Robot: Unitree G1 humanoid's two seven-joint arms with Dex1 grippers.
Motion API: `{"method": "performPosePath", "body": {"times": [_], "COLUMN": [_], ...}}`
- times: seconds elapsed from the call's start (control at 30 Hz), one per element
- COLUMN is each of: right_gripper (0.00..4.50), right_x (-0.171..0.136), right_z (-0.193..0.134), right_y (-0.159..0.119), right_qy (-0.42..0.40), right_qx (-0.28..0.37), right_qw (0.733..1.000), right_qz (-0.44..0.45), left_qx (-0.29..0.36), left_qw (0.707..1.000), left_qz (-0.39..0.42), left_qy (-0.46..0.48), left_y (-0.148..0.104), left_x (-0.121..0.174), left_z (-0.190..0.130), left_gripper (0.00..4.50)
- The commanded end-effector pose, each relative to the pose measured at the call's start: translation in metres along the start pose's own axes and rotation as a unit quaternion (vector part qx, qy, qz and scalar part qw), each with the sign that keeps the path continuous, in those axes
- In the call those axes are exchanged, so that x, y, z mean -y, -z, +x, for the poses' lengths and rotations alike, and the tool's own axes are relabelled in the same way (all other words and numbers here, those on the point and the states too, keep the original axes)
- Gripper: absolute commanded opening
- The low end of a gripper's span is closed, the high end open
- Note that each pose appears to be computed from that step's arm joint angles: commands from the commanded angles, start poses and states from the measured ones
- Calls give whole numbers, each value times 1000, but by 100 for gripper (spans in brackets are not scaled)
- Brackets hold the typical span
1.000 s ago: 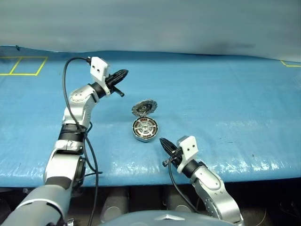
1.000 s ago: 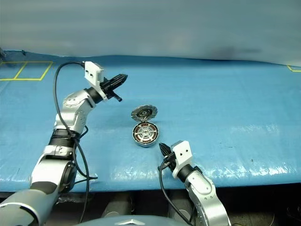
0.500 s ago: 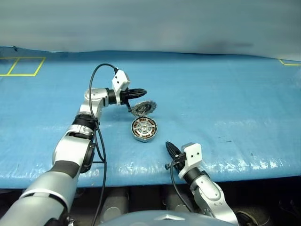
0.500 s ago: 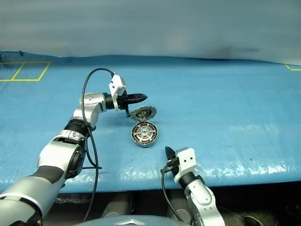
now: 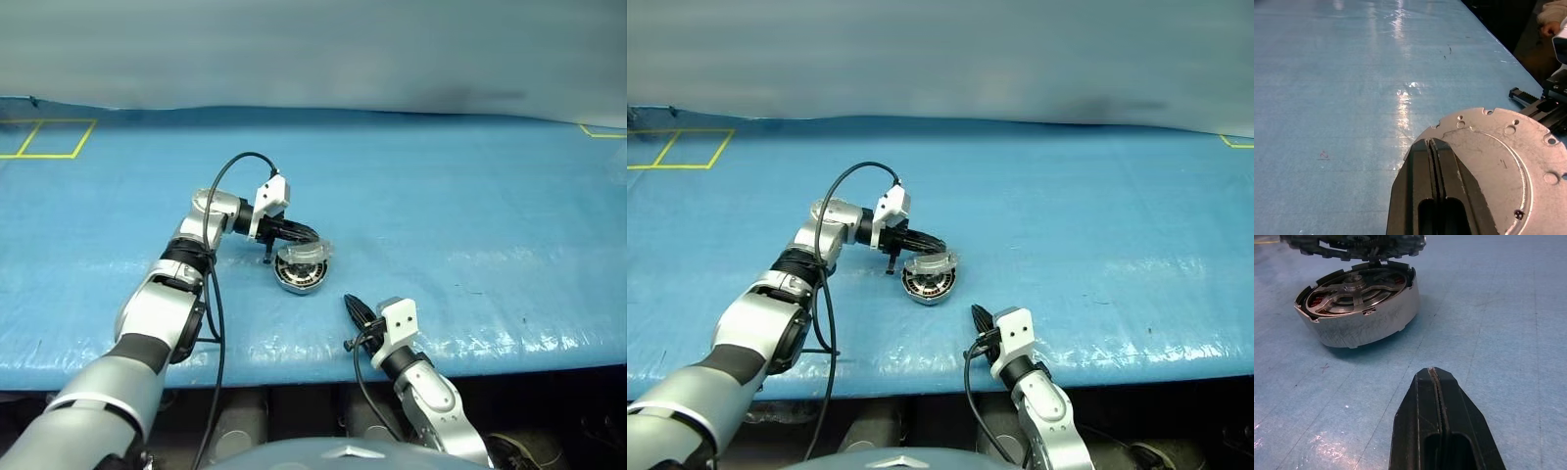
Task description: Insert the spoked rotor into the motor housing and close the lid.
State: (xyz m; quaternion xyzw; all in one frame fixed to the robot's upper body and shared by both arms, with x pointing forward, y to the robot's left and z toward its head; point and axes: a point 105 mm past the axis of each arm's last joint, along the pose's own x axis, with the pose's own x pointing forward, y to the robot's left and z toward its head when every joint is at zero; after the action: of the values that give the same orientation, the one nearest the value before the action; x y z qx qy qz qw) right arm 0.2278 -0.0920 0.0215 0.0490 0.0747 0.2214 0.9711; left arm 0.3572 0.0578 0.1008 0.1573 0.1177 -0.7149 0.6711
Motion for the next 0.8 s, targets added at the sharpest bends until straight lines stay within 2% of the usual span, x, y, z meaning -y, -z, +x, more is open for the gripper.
{"method": "performPosePath", "body": {"times": [0.03,0.33,0.43,0.67,0.77,0.8], "right_gripper": [0,0,0,0,56,95], "right_x": [-8,-11,-6,8,5,3], "right_z": [1,2,5,16,22,24], "right_y": [-4,-23,-39,-88,-99,-101], "right_qy": [-1,12,23,72,61,54], "right_qx": [4,6,22,67,66,64], "right_qw": [1000,999,999,995,996,996], "right_qz": [5,31,20,-4,-28,-34], "left_qx": [-12,-35,-36,23,77,94], "left_qw": [999,998,998,998,990,987], "left_qz": [18,6,7,44,67,72], "left_qy": [31,54,44,-42,-96,-113], "left_y": [2,22,24,-1,-22,-27], "left_x": [9,25,27,17,17,19], "left_z": [6,1,-3,-7,-9,-11], "left_gripper": [4,4,4,4,0,0]}}
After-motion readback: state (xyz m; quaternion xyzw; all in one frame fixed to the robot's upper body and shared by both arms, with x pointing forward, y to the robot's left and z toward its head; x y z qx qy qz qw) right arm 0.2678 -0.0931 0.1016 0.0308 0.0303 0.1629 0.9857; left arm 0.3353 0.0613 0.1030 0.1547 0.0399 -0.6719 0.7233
